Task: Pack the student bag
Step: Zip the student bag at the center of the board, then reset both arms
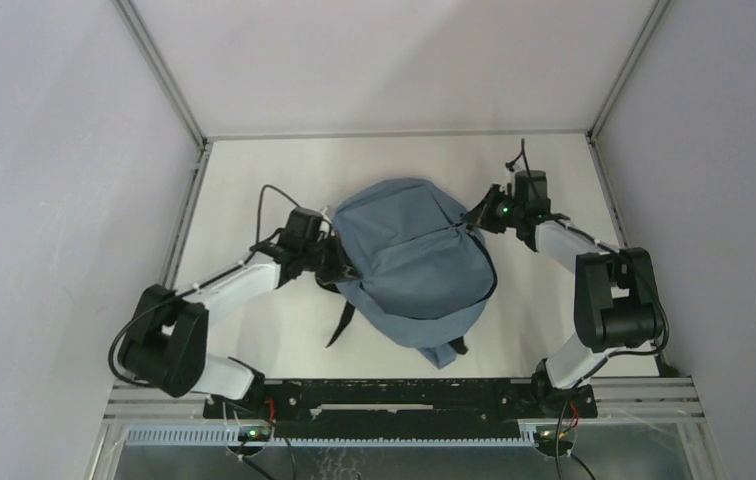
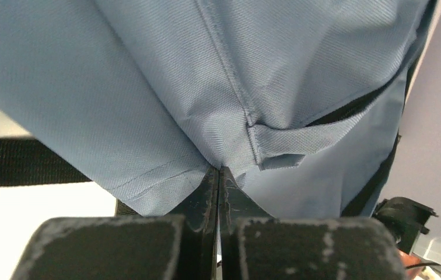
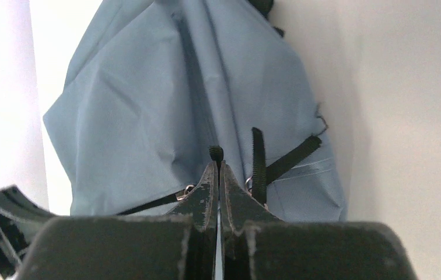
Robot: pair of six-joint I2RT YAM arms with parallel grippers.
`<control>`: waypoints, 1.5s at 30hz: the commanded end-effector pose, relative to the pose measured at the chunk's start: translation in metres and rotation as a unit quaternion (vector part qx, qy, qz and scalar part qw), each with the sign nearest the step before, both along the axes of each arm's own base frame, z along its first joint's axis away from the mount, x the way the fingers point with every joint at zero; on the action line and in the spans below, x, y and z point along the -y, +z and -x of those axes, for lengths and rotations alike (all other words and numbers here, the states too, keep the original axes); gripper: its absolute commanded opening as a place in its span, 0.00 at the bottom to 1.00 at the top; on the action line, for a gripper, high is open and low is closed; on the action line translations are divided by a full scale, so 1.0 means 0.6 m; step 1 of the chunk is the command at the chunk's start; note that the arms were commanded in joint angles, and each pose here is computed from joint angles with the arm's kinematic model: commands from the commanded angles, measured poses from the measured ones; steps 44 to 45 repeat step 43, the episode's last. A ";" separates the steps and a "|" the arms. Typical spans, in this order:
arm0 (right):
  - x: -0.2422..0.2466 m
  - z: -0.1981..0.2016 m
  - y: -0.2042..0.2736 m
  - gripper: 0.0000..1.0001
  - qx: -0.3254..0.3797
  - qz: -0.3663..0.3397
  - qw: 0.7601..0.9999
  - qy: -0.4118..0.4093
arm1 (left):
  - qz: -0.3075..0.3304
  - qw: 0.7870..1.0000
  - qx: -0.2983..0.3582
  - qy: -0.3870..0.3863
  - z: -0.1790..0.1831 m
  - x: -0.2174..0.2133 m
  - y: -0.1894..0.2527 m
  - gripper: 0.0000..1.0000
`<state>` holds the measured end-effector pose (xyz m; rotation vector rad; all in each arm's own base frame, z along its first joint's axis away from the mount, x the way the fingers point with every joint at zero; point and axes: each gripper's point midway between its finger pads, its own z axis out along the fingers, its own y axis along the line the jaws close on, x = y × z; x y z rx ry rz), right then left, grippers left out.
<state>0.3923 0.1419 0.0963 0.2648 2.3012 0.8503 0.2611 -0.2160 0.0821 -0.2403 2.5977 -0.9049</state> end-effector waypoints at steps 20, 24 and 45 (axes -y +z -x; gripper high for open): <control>0.196 -0.078 0.317 1.00 0.178 0.044 0.969 -0.164 | -0.032 0.969 0.232 -0.085 -0.090 0.072 0.280 0.96; 0.159 -0.013 0.384 1.00 0.220 0.068 0.962 -0.144 | -0.060 0.952 0.300 -0.033 -0.077 -0.018 0.351 0.94; 0.146 0.148 0.264 1.00 0.208 0.140 0.945 -0.208 | -0.238 0.892 0.341 0.175 0.020 -0.260 0.308 1.00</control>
